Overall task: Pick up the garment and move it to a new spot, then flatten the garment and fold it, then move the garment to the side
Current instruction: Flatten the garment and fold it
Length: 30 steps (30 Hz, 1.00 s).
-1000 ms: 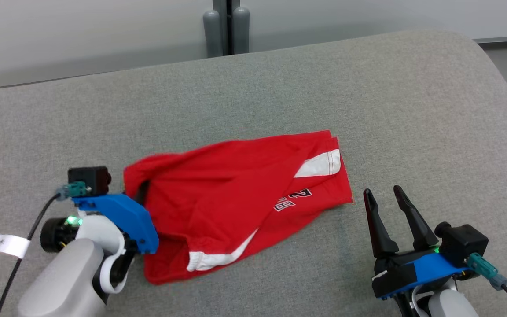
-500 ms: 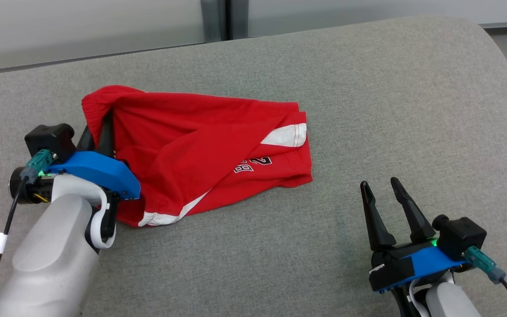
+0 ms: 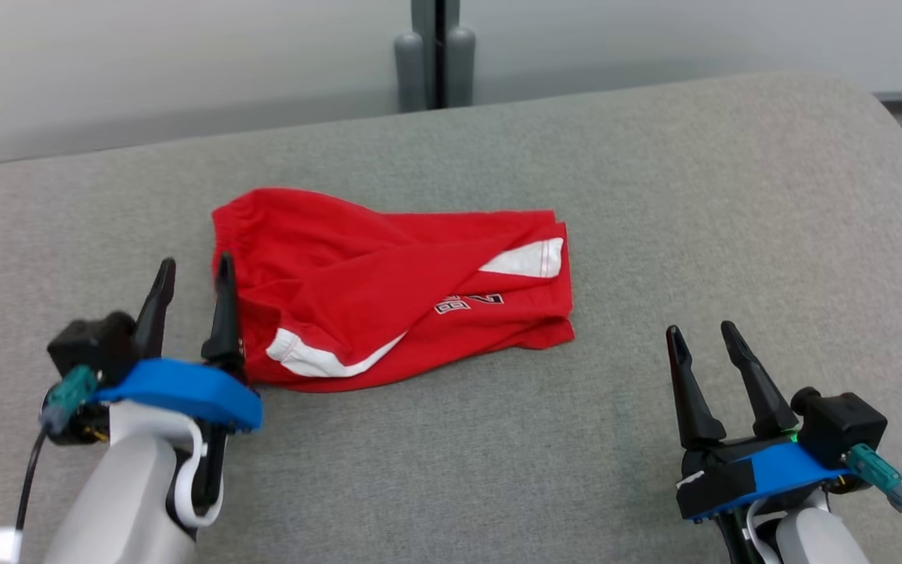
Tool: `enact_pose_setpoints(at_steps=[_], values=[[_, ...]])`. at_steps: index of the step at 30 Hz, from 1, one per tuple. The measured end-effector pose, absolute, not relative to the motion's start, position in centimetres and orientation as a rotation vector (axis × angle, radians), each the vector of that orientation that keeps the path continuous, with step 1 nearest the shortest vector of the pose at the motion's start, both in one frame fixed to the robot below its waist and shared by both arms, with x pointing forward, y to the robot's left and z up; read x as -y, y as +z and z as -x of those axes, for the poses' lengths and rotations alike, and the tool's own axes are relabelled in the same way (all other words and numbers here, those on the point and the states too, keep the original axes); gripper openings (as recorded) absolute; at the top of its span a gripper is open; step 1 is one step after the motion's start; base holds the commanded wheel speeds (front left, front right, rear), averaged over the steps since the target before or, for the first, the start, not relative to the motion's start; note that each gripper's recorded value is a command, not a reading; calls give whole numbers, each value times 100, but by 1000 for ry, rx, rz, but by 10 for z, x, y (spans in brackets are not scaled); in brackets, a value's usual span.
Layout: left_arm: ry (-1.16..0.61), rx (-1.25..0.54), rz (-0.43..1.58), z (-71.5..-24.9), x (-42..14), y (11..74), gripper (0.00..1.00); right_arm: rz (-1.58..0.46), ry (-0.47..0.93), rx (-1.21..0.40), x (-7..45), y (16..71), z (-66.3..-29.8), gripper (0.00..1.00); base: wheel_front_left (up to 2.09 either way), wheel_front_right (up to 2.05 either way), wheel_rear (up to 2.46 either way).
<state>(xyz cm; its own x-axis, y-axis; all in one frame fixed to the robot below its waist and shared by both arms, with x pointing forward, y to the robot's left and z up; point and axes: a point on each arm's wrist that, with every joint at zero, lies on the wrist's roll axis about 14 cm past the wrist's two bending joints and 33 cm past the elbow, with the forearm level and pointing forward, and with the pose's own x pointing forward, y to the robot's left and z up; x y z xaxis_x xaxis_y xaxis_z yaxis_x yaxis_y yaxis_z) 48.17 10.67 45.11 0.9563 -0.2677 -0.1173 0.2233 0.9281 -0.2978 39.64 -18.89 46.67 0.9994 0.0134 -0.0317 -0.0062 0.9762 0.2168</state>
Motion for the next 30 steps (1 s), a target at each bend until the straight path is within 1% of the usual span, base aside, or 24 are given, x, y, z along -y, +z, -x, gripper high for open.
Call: enact_pose_setpoints(at_steps=[8,17,25,30], values=[[-215,-12,231,-439,-131,488,100,-203,37,-6,182,482,-392,100,0,0,0],[-152,-3,180,-390,-155,487,100,-163,46,16,182,499,-380,100,0,0,0],[-126,-12,177,-377,-163,483,100,-136,71,24,176,510,-380,100,0,0,0],[-132,-19,183,-374,-160,480,100,-146,80,10,172,506,-376,100,0,0,0]])
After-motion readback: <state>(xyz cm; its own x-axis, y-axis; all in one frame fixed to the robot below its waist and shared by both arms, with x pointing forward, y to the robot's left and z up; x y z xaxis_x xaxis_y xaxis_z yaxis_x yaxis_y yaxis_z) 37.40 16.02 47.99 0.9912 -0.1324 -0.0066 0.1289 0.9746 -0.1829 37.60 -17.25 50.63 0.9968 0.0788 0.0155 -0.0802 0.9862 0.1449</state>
